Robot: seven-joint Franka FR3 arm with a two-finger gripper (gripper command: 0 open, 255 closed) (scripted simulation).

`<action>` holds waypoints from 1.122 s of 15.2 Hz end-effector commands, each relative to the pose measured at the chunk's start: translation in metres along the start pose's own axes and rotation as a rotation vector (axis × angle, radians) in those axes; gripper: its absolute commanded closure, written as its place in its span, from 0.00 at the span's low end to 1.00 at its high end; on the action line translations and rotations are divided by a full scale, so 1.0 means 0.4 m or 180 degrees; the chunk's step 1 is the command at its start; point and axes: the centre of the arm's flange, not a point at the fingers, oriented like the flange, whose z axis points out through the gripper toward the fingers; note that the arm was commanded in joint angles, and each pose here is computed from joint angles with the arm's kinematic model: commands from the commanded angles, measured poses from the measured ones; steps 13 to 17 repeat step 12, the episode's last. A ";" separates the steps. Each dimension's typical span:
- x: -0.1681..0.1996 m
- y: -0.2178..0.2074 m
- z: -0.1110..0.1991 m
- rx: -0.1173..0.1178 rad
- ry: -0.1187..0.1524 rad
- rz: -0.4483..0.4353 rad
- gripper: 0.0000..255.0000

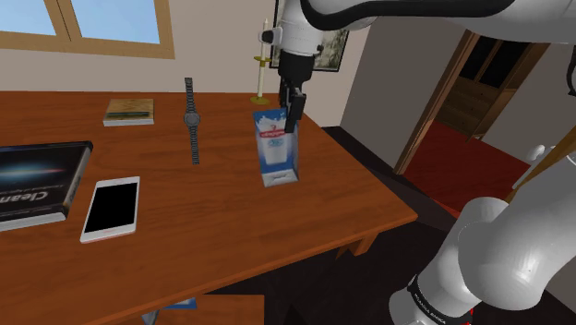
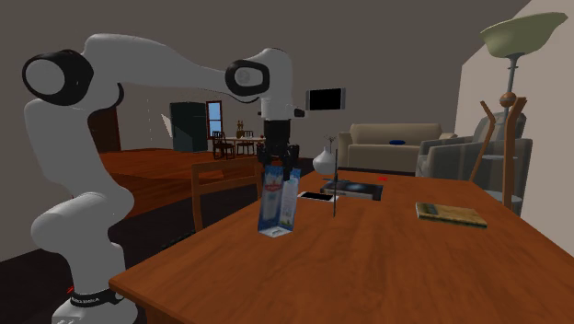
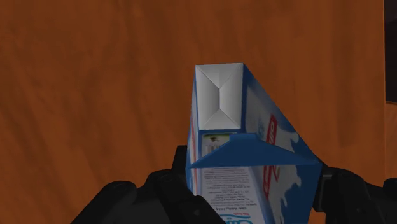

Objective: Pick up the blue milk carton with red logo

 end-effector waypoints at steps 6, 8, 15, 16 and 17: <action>0.000 0.000 -0.095 -0.0003 0.0003 0.0000 1.00; 0.000 0.000 -0.121 -0.0003 0.0003 0.0000 1.00; 0.000 -0.001 -0.150 -0.0003 0.0003 0.0000 1.00; 0.000 -0.001 -0.150 -0.0003 0.0003 0.0000 1.00; 0.000 -0.001 -0.150 -0.0003 0.0003 0.0000 1.00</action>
